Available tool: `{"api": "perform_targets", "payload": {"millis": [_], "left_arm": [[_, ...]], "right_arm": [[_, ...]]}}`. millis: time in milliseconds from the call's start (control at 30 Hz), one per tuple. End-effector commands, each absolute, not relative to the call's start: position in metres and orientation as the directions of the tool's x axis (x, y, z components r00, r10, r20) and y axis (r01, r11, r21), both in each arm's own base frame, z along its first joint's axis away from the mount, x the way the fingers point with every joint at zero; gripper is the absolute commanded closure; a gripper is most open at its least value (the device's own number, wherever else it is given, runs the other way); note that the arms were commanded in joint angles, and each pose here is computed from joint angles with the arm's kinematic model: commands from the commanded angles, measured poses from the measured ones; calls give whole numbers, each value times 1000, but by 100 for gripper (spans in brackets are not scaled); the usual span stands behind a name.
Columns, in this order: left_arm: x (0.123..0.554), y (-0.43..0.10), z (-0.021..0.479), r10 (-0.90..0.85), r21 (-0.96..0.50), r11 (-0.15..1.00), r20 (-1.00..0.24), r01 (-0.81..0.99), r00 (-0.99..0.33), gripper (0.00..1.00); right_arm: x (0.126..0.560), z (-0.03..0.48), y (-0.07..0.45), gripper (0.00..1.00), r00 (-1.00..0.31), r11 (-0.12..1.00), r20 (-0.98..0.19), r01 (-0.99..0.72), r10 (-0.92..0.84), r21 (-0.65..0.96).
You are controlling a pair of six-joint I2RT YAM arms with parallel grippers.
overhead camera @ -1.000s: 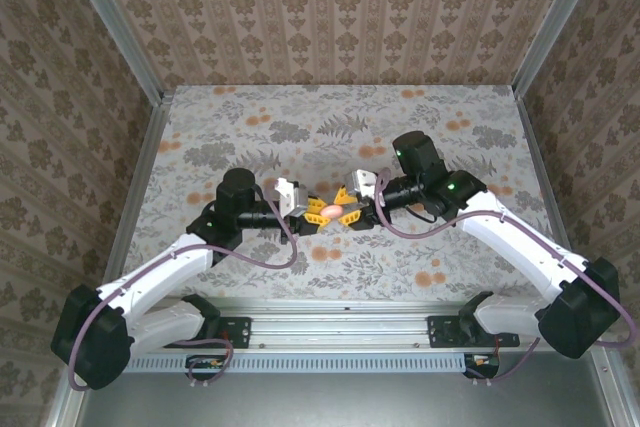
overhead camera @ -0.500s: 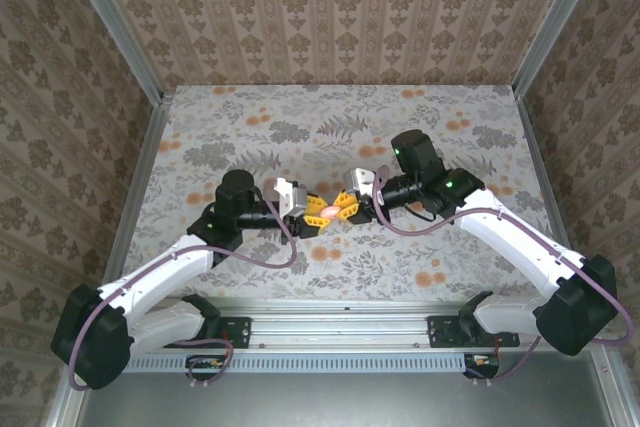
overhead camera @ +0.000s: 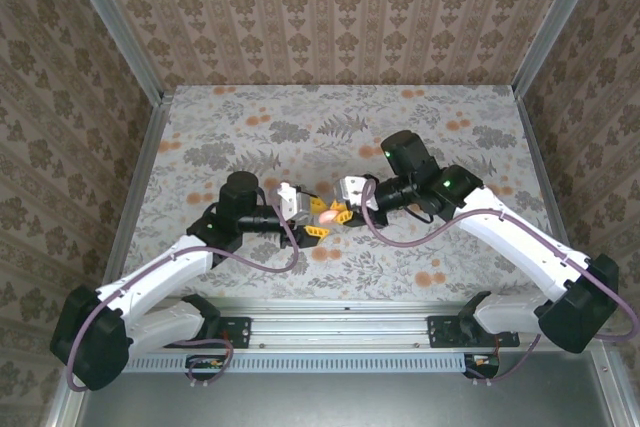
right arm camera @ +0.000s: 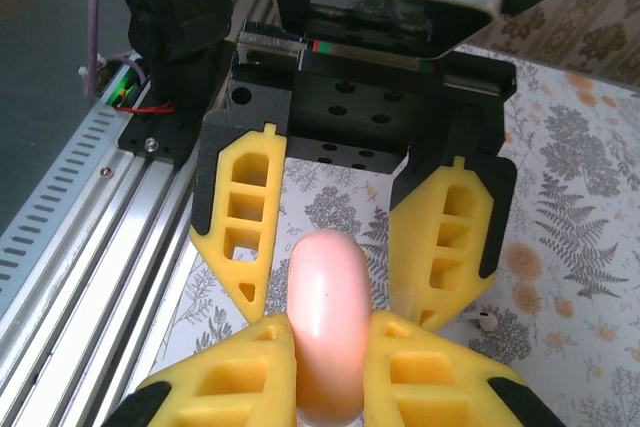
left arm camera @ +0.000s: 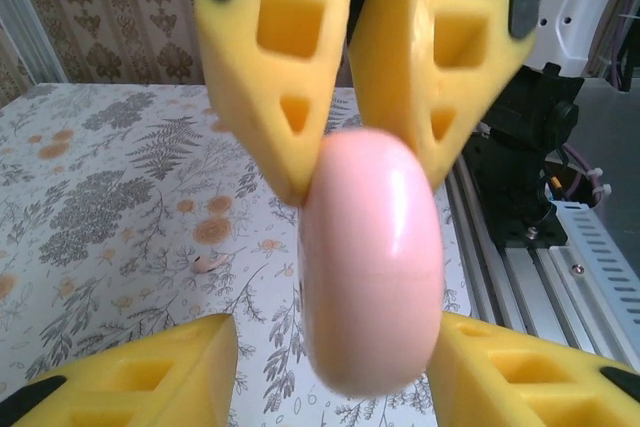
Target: Insert the wireless bluetooth earbuds into the charging case
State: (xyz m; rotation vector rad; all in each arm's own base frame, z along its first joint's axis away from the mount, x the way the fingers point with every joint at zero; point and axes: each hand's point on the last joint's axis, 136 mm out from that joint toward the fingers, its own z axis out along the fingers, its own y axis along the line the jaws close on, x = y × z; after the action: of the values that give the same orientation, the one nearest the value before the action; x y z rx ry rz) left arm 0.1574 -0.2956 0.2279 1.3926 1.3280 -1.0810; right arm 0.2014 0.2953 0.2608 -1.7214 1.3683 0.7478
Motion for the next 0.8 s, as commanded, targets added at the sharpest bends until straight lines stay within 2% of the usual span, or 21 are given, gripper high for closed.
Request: {"api": "perform_targets", "payload": {"millis": [0, 200, 467, 700, 767], "left_arm": [[156, -300, 243, 184, 70, -35, -980, 997, 75, 50], [155, -301, 245, 176, 66, -44, -982, 997, 73, 60], [155, -301, 240, 195, 67, -44, -978, 997, 75, 58], [153, -301, 240, 193, 61, -50, -979, 997, 70, 75], [153, -301, 240, 194, 62, -48, -978, 997, 70, 76]], "right_arm": [[203, 256, 296, 84, 260, -116, -806, -965, -531, -234], [203, 256, 299, 84, 264, -127, -810, -964, -523, -232], [203, 263, 301, 84, 271, -119, -822, -962, -501, -244], [202, 267, 302, 84, 267, -119, -832, -964, -486, -239], [202, 267, 302, 83, 265, -117, -834, -964, -484, -239]]}}
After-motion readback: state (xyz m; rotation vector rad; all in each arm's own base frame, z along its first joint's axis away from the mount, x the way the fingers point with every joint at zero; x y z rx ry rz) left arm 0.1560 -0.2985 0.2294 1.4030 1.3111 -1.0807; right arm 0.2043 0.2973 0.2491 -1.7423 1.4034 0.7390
